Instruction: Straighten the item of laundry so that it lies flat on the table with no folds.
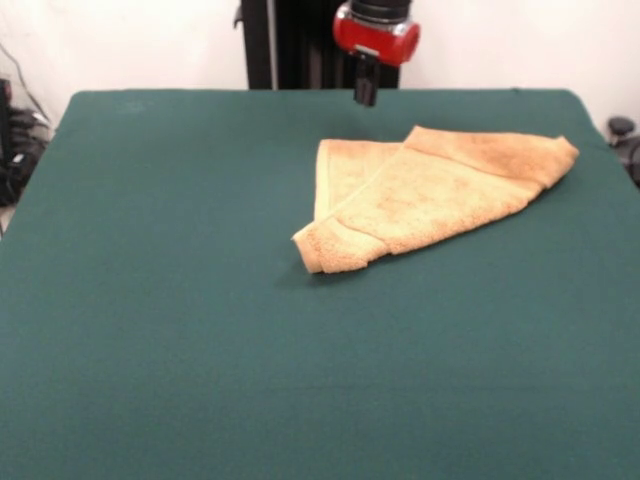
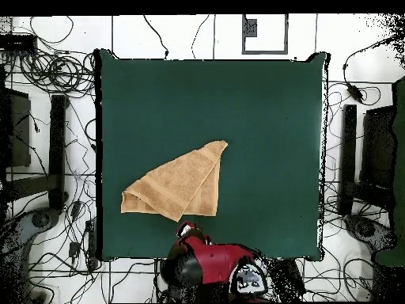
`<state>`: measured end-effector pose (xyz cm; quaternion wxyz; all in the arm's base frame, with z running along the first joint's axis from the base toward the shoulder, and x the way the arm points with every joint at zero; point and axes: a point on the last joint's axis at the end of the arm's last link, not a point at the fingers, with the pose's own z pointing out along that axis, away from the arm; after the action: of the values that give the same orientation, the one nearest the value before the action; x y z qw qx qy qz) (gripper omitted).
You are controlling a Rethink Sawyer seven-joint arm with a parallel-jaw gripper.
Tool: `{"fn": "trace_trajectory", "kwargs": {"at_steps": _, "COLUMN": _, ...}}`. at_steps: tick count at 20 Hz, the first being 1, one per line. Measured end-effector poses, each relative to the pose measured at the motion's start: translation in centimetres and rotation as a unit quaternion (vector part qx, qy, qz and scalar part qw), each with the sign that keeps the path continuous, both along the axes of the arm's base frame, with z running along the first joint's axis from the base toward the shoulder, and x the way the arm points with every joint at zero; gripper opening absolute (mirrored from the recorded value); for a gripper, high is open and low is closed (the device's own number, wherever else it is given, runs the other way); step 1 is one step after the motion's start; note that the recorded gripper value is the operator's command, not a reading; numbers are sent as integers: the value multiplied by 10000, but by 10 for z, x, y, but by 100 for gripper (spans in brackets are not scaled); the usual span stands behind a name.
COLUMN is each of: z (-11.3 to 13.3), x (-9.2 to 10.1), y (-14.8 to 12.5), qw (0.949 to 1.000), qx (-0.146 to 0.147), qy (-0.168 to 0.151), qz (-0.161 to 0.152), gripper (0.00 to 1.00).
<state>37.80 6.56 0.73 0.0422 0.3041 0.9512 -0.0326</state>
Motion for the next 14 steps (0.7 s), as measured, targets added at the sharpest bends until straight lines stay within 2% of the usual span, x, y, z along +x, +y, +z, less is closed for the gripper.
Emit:
{"fn": "trace_trajectory", "kwargs": {"at_steps": 5, "z": 8, "x": 10, "y": -4, "qw": 9998, "qx": -45, "qy": 192, "qz": -71, "gripper": 0}}
{"fn": "trace_trajectory", "kwargs": {"at_steps": 9, "z": 12, "x": 21, "y": -5, "qw": 9997, "qx": -67, "qy": 218, "qz": -71, "gripper": 0}}
{"fn": "trace_trajectory", "kwargs": {"at_steps": 10, "z": 13, "x": 34, "y": -3, "qw": 9998, "qx": -108, "qy": 146, "qz": -8, "gripper": 100}}
{"fn": "trace_trajectory", "kwargs": {"at_steps": 14, "z": 15, "x": 45, "y": -2, "qw": 9999, "qx": -126, "qy": 29, "qz": 36, "gripper": 100}}
